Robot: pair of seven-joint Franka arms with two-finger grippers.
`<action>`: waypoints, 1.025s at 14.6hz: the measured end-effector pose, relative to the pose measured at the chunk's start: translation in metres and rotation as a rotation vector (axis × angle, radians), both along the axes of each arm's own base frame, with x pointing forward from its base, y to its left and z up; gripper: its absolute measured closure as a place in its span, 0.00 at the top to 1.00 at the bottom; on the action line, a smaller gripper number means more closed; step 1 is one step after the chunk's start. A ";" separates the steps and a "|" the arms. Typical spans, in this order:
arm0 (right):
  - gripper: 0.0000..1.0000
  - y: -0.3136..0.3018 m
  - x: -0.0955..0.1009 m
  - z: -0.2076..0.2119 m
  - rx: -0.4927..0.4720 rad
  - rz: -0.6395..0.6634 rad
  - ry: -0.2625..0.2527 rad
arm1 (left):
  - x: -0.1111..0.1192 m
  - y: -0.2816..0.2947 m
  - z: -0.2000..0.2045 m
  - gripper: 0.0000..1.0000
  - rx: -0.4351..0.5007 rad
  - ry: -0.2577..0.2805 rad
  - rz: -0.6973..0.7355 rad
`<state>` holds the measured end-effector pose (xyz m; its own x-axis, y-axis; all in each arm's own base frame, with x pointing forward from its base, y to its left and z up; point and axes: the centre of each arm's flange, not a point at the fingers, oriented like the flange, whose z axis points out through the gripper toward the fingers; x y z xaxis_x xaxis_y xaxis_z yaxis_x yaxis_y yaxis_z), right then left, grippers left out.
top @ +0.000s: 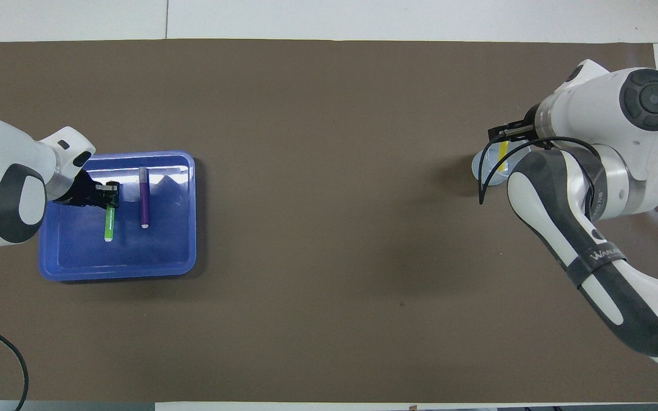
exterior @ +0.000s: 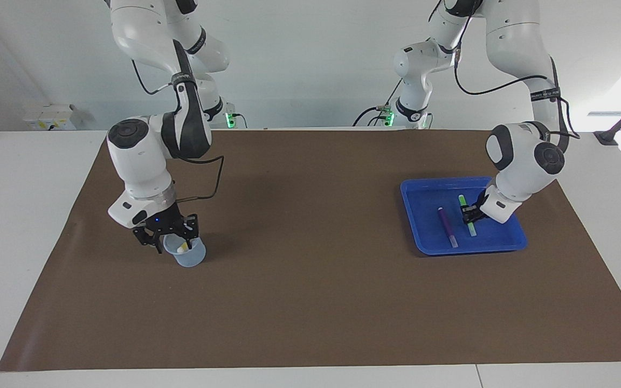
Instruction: Right arm passes pens to left for tray arrangement
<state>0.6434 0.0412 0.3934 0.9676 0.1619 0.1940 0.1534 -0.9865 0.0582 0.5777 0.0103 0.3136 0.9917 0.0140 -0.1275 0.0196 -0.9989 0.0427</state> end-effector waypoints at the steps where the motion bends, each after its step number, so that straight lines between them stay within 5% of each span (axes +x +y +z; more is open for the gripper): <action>1: 0.69 0.000 0.000 -0.001 0.000 0.000 0.000 | -0.001 0.000 -0.001 0.18 0.000 0.001 0.000; 3: 0.65 0.000 0.001 -0.002 0.001 0.001 -0.004 | -0.002 0.000 -0.004 0.25 0.000 -0.007 0.000; 10: 0.59 0.001 0.004 -0.007 0.006 0.003 -0.023 | -0.005 0.001 -0.011 0.99 0.001 -0.018 0.002; 14: 0.16 0.003 0.005 -0.005 0.008 0.006 -0.035 | 0.005 0.002 0.015 1.00 0.003 -0.008 0.001; 15: 0.16 0.003 0.005 -0.005 0.008 0.006 -0.036 | 0.011 0.001 0.034 1.00 0.005 0.006 -0.001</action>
<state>0.6487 0.0442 0.3884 0.9588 0.1661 0.2304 0.1574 -0.9859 0.0561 0.5887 0.0118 0.3480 0.9910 0.0136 -0.1330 0.0188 -0.9991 0.0379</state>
